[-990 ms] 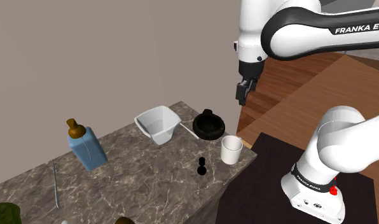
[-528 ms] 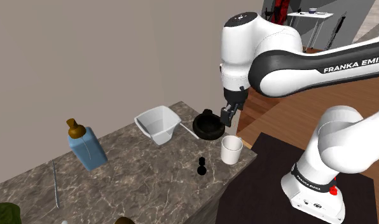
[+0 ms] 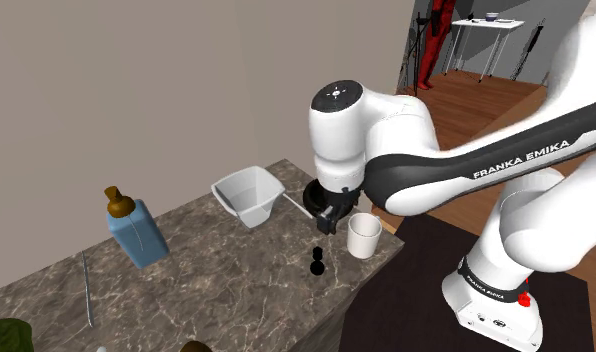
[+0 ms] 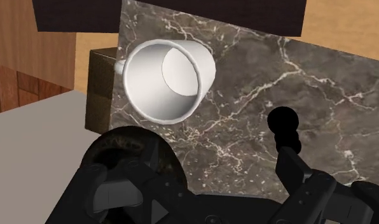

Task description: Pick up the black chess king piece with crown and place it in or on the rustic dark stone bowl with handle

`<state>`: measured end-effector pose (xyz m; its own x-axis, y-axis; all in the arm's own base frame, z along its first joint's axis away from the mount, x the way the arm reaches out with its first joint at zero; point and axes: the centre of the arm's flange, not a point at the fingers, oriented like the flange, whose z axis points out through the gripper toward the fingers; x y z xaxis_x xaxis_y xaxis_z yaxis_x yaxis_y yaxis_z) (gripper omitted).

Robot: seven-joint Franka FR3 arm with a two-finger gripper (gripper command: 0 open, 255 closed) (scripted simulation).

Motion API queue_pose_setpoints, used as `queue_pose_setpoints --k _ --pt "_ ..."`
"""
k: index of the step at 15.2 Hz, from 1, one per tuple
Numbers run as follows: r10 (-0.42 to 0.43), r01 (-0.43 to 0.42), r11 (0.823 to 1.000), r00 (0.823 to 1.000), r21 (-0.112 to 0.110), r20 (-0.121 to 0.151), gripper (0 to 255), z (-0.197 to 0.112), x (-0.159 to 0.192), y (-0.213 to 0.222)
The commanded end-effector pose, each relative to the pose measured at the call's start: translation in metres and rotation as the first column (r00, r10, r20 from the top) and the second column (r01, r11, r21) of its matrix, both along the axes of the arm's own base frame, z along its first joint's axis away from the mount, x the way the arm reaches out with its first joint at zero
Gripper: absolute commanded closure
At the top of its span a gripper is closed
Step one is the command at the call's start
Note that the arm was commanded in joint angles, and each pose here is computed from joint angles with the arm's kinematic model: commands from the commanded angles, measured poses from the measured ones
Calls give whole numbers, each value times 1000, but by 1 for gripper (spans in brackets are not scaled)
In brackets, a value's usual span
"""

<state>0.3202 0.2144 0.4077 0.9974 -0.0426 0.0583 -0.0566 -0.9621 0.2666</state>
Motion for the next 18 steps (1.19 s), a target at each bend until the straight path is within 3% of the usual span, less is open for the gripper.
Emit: queue_pose_setpoints --k 1,6,14,18 --pt "-8 8 1000 1000 -8 13 0 -22 4 24" --pt "-26 28 999 999 -36 42 0 -67 15 76" --pt "-27 29 999 999 -38 43 0 -107 19 66" --pt "-27 29 999 999 -38 43 0 -107 19 66"
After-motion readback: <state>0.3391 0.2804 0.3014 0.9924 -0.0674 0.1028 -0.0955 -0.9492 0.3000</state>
